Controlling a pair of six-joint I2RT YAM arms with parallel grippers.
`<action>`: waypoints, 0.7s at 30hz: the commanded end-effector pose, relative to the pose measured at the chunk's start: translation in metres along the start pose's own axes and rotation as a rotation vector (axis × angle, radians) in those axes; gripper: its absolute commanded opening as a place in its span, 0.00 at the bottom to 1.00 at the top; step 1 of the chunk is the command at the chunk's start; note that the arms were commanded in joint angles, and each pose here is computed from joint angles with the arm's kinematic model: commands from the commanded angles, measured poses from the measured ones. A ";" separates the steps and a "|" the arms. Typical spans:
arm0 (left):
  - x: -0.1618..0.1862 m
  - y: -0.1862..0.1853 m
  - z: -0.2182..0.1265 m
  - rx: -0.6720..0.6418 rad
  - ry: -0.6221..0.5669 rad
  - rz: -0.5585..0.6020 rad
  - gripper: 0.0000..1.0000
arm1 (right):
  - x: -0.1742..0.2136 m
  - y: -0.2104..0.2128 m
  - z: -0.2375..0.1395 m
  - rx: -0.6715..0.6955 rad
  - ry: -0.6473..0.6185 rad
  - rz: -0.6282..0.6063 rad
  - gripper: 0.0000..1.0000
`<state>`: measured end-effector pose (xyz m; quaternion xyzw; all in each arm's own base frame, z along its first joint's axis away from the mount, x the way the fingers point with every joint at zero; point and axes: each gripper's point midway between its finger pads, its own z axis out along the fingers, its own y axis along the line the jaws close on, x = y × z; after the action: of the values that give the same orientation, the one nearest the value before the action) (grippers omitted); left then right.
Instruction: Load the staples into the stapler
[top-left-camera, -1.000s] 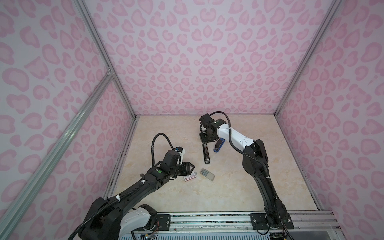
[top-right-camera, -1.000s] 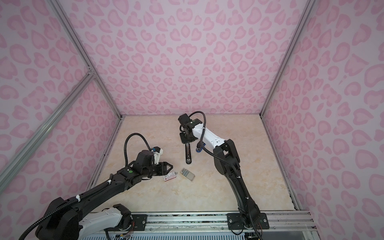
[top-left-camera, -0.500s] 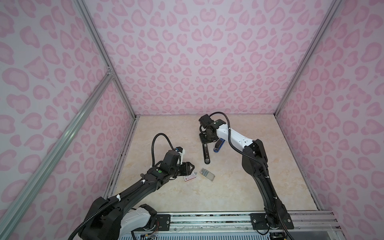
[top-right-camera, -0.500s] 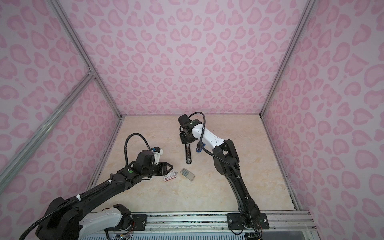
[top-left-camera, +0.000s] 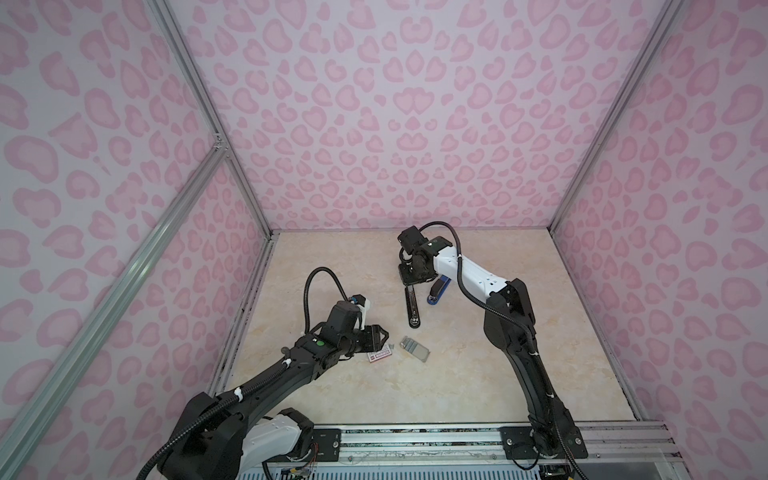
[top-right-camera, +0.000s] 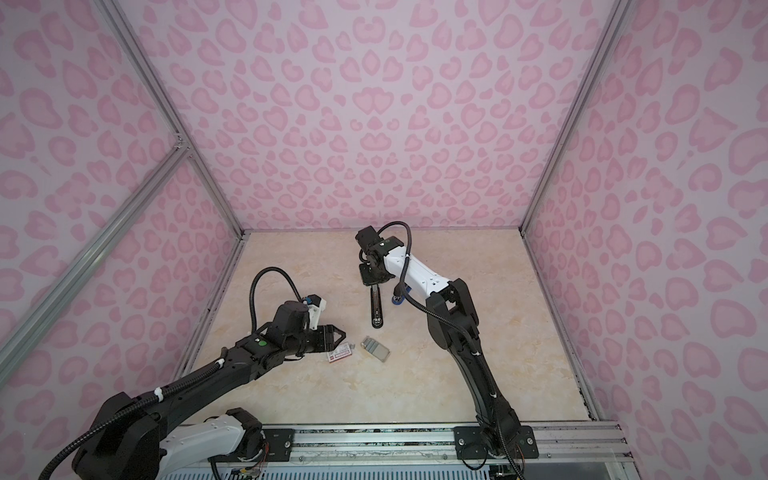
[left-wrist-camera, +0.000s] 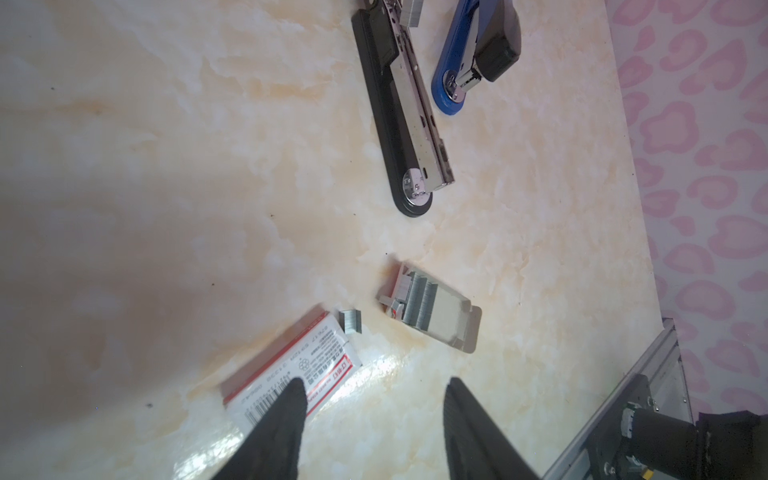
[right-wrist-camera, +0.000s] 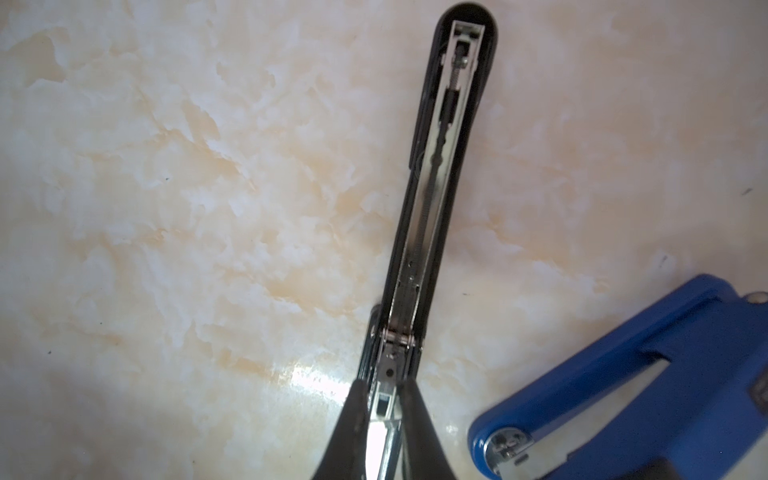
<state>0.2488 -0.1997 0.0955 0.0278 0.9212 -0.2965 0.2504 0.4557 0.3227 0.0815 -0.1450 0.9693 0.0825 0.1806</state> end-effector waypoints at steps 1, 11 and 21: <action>0.000 0.000 -0.001 0.002 -0.006 -0.001 0.56 | 0.003 -0.001 0.006 0.009 0.012 0.007 0.14; 0.001 0.001 -0.001 -0.001 -0.006 -0.002 0.56 | 0.009 -0.004 0.014 0.023 0.034 0.017 0.14; 0.001 0.003 0.000 -0.007 -0.006 -0.005 0.56 | 0.013 -0.005 0.022 0.032 0.050 0.024 0.14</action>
<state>0.2473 -0.1988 0.0941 0.0277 0.9216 -0.2958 0.2498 0.4561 0.3235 0.0665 -0.1343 0.9729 0.0781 0.1712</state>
